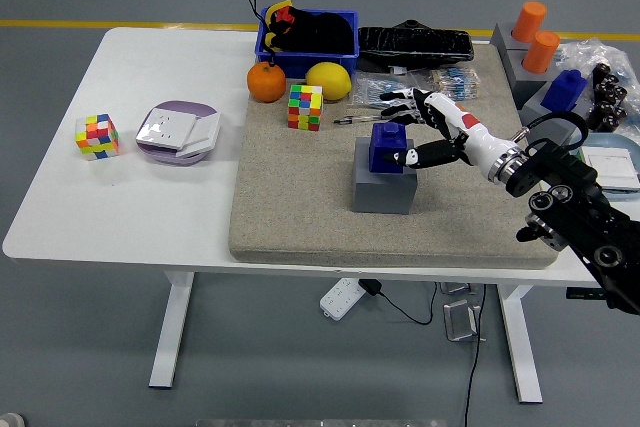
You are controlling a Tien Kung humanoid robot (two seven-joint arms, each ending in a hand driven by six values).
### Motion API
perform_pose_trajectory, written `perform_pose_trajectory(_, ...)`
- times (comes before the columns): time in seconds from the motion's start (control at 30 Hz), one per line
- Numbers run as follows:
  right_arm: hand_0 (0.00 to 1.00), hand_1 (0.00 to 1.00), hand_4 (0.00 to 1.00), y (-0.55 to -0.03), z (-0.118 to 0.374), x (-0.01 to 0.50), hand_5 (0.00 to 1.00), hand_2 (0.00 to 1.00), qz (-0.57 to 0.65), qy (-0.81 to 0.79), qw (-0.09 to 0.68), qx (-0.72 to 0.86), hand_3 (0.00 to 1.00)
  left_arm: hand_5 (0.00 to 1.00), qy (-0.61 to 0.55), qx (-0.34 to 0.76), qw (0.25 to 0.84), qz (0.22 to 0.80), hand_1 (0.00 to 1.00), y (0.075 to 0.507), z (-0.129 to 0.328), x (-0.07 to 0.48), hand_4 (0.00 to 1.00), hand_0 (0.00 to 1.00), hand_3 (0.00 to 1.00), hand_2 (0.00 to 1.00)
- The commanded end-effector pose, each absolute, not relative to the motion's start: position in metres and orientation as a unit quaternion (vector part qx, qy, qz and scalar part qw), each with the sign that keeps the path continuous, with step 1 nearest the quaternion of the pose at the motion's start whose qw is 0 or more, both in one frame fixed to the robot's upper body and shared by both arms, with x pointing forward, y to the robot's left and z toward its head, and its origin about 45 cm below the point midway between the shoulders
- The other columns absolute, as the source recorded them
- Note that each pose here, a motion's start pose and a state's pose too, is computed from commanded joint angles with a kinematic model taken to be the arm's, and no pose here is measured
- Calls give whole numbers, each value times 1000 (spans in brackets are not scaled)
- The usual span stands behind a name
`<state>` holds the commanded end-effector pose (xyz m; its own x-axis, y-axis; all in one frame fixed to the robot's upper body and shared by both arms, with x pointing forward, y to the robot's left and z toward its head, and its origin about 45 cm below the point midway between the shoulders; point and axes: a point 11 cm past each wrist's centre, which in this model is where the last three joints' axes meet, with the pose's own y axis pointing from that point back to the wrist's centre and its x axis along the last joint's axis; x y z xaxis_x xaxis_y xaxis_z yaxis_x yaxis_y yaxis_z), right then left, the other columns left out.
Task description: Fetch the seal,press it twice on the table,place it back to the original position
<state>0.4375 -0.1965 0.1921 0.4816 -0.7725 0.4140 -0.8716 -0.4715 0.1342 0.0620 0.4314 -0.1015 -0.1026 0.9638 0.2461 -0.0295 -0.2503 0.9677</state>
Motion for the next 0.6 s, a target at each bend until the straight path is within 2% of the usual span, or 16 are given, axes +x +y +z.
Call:
perform_pose_trajectory(0.37, 700, 657, 908, -201, 182, 434, 2, 721, 144, -495, 172, 840, 797, 449, 445, 524, 420, 592, 746, 431, -101, 63, 628, 793, 762, 737)
perform_pose_trajectory(0.4, 689, 637, 880, -201, 181, 434, 2, 701, 144, -495, 172, 840, 778, 450, 445, 525, 420, 591, 745, 431, -102, 62, 628, 794, 762, 737)
perform_pose_trajectory(0.6, 671, 616, 885, -199, 179, 431, 2, 682, 141, -495, 171, 840, 761, 449, 445, 526, 421, 590, 746, 431, -102, 61, 627, 793, 762, 737)
